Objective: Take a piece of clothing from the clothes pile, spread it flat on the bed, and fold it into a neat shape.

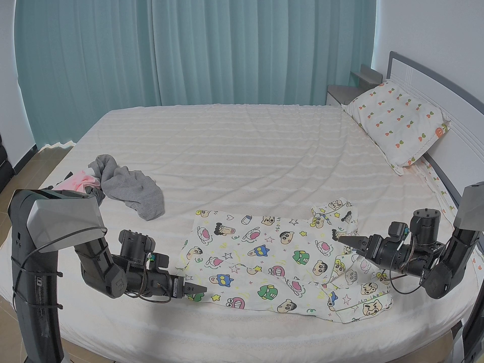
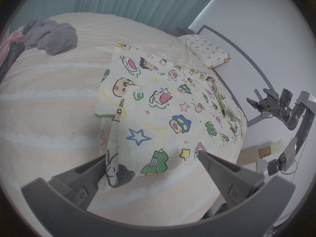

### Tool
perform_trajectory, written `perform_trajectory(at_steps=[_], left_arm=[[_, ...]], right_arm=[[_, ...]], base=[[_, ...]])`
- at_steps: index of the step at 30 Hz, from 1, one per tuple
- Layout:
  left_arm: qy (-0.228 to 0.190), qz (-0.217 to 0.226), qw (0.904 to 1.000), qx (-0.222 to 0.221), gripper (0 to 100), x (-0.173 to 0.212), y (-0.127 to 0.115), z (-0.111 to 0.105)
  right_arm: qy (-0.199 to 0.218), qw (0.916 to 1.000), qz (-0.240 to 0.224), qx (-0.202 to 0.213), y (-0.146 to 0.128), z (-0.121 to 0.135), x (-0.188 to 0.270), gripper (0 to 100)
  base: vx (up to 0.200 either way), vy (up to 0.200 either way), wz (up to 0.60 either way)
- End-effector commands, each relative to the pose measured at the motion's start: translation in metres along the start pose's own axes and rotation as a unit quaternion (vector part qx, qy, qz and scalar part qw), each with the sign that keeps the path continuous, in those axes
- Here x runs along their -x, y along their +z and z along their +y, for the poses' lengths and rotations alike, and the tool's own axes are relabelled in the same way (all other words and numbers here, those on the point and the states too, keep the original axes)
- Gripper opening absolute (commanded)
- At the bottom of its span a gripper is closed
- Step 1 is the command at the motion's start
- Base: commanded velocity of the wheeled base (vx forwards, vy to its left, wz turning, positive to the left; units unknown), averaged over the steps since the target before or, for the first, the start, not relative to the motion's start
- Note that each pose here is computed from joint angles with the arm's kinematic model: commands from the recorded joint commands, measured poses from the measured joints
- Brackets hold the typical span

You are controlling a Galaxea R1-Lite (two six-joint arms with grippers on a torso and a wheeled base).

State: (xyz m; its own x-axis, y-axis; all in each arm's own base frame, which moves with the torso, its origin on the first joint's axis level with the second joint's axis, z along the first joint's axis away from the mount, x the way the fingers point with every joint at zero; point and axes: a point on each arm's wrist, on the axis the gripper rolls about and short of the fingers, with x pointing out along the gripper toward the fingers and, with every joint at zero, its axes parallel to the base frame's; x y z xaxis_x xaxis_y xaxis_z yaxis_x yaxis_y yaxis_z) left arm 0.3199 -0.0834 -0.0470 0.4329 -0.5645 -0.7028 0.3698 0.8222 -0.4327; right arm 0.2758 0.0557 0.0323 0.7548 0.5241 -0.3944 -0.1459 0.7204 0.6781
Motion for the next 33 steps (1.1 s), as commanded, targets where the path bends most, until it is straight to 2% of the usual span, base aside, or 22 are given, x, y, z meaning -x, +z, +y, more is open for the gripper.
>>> perform_trajectory(at_steps=[1, 5, 6, 8, 9, 13, 19, 26, 29, 33], left_arm=[[0.005, 0.005, 0.9999, -0.016, 100, 0.006, 0.000, 0.002], [0.007, 0.018, 0.9994, -0.029, 100, 0.009, -0.001, 0.003], [0.011, 0.049, 0.9966, -0.065, 100, 0.016, -0.006, 0.006], [0.011, 0.058, 0.9954, -0.075, 100, 0.018, -0.007, 0.007], [0.011, 0.071, 0.9930, -0.093, 100, 0.021, -0.010, 0.008], [0.011, 0.082, 0.9916, -0.100, 100, 0.026, -0.010, 0.007], [0.015, 0.046, 0.9944, -0.094, 100, 0.037, 0.009, 0.013], [0.000, 0.003, 0.9977, -0.068, 100, 0.041, 0.034, 0.000], [0.039, -0.002, 0.9979, -0.052, 100, 0.022, 0.043, -0.002], [0.053, -0.002, 0.9969, -0.058, 100, 0.004, 0.047, 0.004]], right_arm=[[0.000, 1.0000, 0.000, 0.000, 0.000, 0.000, 0.000, 100], [0.000, 1.0000, 0.000, 0.000, 0.000, 0.000, 0.000, 100], [0.000, 1.0000, 0.000, 0.001, 0.000, 0.000, 0.000, 100], [0.000, 1.0000, 0.000, 0.000, 0.000, 0.000, 0.000, 100], [0.000, 1.0000, 0.000, 0.000, 0.000, 0.000, 0.000, 100], [-0.001, 1.0000, 0.001, -0.001, 0.000, 0.000, 0.000, 100], [-0.001, 1.0000, 0.001, 0.000, 0.000, 0.000, 0.000, 100], [-0.001, 1.0000, 0.002, 0.003, -0.001, -0.001, -0.001, 100], [0.000, 1.0000, 0.004, 0.004, -0.002, 0.000, -0.001, 100], [-0.001, 1.0000, 0.005, 0.004, -0.002, 0.000, -0.001, 100]], base=[[0.000, 0.000, 0.00], [0.000, 0.000, 0.00], [0.000, 0.000, 0.00], [0.000, 0.000, 0.00], [0.000, 0.000, 0.00], [0.000, 0.000, 0.00], [0.000, 0.000, 0.00], [0.000, 0.000, 0.00], [0.000, 0.000, 0.00], [0.000, 0.000, 0.00]])
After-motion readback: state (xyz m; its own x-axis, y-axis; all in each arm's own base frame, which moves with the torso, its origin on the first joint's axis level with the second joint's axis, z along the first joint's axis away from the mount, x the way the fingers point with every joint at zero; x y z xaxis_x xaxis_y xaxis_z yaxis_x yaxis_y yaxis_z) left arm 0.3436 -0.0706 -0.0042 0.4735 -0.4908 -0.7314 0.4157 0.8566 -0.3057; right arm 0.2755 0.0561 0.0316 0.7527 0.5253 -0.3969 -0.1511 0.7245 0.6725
